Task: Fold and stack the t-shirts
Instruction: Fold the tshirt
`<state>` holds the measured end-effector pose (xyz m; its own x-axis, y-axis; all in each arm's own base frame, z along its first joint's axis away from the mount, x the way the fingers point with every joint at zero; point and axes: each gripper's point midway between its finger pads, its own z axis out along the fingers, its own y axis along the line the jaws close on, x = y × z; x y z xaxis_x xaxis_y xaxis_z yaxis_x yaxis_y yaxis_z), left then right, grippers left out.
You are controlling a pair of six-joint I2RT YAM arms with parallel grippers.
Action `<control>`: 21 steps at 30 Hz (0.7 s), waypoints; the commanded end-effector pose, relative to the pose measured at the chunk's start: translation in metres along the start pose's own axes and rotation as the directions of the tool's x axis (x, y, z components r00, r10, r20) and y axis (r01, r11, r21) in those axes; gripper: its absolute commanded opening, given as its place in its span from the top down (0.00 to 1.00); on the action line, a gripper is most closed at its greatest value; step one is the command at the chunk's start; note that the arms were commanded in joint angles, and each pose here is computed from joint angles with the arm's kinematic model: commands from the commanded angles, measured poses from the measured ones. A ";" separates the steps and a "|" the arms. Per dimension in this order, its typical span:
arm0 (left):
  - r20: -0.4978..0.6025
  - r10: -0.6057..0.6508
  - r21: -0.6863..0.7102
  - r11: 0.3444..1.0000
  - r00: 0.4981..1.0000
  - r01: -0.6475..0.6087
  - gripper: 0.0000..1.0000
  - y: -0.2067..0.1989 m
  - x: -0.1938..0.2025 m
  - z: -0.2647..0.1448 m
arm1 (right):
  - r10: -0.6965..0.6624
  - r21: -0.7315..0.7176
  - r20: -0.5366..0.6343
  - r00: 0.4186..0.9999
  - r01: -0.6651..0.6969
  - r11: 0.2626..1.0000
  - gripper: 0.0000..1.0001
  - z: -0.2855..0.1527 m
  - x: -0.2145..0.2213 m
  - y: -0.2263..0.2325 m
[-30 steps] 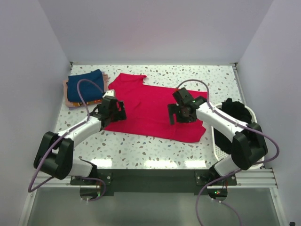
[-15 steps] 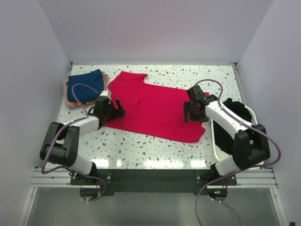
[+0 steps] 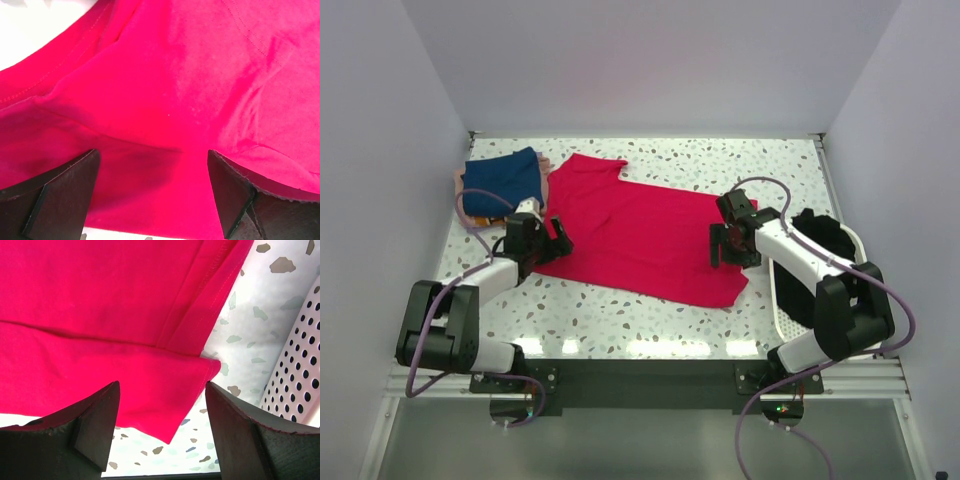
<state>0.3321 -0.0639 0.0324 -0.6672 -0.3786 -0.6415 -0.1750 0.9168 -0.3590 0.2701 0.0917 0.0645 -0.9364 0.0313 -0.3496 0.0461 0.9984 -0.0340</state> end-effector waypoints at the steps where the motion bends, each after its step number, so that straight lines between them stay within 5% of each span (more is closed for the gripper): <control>1: -0.066 0.004 -0.058 0.998 0.998 -0.008 0.06 0.018 0.018 -0.006 | -0.002 0.020 0.039 0.999 0.002 1.000 0.29 0.003 -0.011 -0.001; 13: 0.014 -0.013 0.075 0.997 1.000 0.012 0.06 -0.024 -0.028 -0.012 | -0.007 0.120 0.040 0.999 0.003 0.993 0.35 0.036 -0.032 -0.004; 21: -0.015 -0.015 0.112 0.994 1.000 0.017 0.06 -0.039 -0.022 0.012 | -0.004 0.155 0.032 0.999 -0.001 0.988 0.38 0.046 -0.033 -0.008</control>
<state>0.3465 -0.0853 0.0455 -0.6993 -0.3628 -0.6159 -0.1191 0.9088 -0.3999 0.2982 0.0827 0.0244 -0.9477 0.0147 -0.3189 0.0694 0.9846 -0.1606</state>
